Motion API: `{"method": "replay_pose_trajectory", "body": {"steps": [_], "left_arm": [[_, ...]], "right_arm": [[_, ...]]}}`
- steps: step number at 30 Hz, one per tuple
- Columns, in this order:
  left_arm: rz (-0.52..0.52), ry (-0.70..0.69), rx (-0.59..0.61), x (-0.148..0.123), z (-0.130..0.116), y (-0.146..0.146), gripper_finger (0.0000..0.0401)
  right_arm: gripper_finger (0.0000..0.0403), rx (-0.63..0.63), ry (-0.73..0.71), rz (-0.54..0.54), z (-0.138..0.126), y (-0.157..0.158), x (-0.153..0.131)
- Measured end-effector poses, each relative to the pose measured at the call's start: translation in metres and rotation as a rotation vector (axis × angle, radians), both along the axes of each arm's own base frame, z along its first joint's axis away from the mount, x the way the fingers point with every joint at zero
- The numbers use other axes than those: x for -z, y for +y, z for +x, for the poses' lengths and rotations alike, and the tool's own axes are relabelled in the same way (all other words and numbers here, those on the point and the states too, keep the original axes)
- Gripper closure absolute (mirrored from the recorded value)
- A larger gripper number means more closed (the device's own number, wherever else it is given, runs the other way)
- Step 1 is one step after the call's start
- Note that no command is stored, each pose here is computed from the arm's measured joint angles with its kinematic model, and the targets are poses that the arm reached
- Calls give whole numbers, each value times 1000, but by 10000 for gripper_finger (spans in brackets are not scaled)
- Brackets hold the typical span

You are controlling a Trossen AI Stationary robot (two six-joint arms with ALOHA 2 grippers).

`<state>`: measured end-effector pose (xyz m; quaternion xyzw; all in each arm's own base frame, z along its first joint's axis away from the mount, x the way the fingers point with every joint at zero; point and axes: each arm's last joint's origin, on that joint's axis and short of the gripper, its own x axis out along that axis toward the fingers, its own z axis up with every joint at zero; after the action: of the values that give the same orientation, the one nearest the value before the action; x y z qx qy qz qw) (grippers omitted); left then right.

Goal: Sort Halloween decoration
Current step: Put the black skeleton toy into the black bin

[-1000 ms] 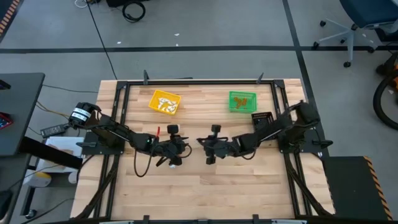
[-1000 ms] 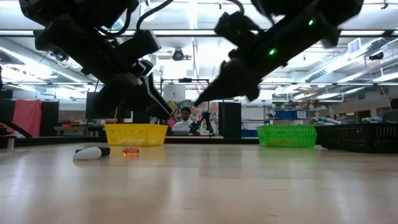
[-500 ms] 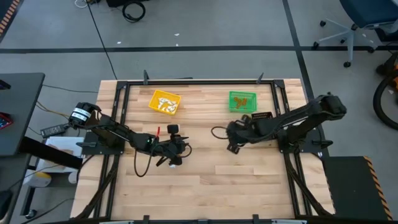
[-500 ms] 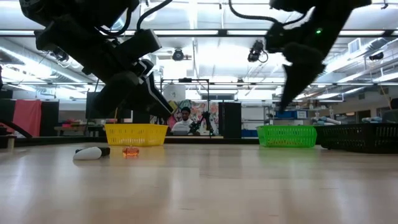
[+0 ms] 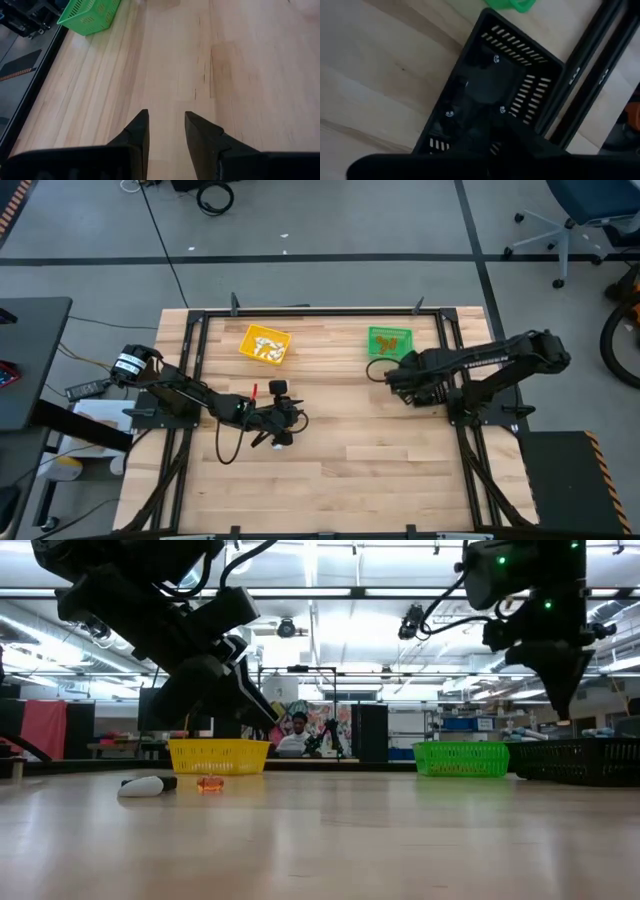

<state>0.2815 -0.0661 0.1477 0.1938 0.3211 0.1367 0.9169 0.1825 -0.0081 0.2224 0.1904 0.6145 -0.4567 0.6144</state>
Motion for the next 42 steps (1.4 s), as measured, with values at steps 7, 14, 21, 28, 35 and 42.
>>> {"method": "replay_pose_trajectory", "body": {"steps": [7,14,21,28,35,42], "left_arm": [[0,1,0,0,0,0,301],[0,0,0,0,0,0,301],[-7,-5,-2,-1,0,0,301],[23,58,102,-21,-19,-8,301],[-122,238,177,-20,-43,-15,301],[-156,390,243,-13,-53,-14,301]], "right_arm": [[328,-2,16,50,-1,-4,0],[270,-5,20,63,-1,-4,1],[259,-28,-19,67,3,-4,0],[262,-133,-148,-61,21,0,-28],[262,-401,-435,-184,57,16,-49],[262,-711,-754,-243,89,32,-48]]}}
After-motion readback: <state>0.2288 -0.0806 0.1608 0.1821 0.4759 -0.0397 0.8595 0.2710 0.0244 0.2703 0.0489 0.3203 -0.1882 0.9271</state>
